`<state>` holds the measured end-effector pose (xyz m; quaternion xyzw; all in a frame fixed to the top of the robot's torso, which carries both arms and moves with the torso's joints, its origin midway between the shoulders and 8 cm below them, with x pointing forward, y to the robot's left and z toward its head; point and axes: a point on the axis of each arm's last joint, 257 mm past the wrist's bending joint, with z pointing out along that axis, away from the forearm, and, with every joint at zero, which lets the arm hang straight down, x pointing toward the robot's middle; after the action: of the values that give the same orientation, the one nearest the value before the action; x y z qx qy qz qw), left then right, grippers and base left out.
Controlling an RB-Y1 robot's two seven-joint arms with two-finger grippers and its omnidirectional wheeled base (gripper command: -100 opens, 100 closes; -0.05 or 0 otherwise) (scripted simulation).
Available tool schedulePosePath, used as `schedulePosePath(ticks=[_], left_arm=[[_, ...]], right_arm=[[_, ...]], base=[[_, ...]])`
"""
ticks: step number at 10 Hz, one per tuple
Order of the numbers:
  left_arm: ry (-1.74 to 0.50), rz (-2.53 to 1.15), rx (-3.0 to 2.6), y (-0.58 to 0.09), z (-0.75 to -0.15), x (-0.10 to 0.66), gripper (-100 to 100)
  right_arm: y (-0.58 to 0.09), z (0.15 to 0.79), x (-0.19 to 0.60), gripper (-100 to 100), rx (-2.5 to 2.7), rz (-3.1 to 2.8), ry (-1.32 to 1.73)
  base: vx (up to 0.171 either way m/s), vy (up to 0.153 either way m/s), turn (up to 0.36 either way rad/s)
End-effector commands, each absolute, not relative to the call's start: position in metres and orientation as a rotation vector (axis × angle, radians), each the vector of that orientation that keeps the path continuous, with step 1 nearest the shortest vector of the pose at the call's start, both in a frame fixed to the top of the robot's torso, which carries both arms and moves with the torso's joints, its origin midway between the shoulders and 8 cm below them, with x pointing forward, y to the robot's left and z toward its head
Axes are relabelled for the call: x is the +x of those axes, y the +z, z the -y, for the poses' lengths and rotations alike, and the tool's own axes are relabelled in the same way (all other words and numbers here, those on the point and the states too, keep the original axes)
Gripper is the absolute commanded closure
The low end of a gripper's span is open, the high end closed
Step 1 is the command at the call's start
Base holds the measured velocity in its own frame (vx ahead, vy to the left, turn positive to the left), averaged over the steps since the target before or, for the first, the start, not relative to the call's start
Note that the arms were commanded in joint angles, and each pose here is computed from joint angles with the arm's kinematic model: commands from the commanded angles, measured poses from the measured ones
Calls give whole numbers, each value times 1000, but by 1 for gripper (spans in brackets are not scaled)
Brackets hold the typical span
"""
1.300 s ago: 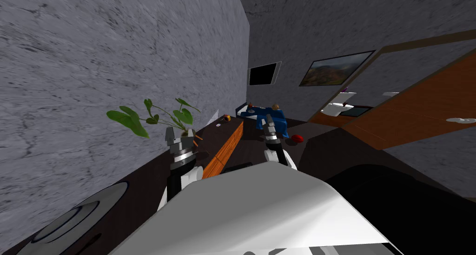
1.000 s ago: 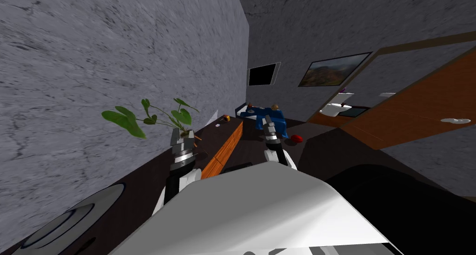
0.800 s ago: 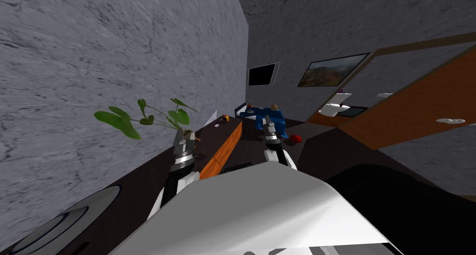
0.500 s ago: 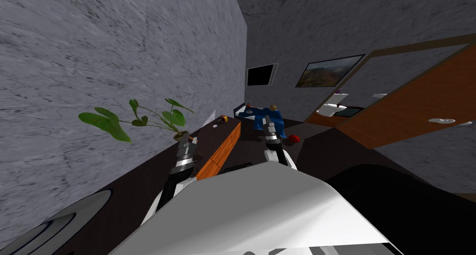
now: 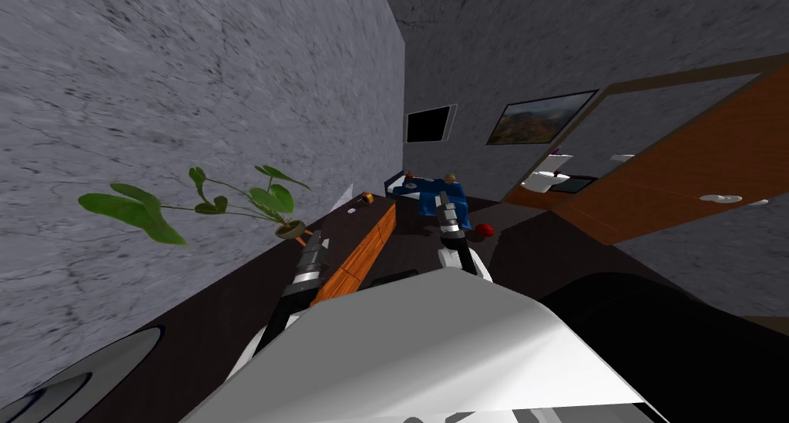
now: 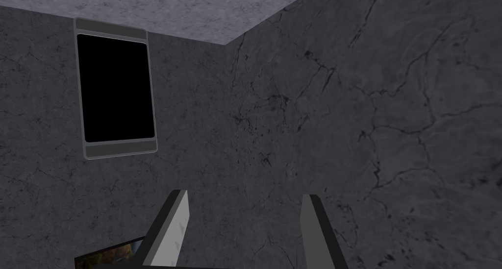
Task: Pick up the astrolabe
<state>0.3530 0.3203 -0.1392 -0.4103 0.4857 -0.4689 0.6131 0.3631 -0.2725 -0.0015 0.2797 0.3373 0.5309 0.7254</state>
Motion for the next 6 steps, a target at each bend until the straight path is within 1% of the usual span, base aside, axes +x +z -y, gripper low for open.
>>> schedulePosePath(ticks=[1,2,3,6], left_arm=[[-1032,-1192,-988,-162,-328,348,-100],[-1032,-1192,-988,-162,-328,348,-100],[-987,-1254,-1022,-183,-334,341,-100],[-844,-1434,-1116,-244,-354,312,-100]], right_arm=[[-2,273,363,0,617,-744,1171],[-2,273,363,0,617,-744,1171],[-2,273,363,0,617,-744,1171],[-2,273,363,0,617,-744,1171]], base=[[25,-79,-30],[23,-59,-13],[21,-70,-34],[42,-141,-52]])
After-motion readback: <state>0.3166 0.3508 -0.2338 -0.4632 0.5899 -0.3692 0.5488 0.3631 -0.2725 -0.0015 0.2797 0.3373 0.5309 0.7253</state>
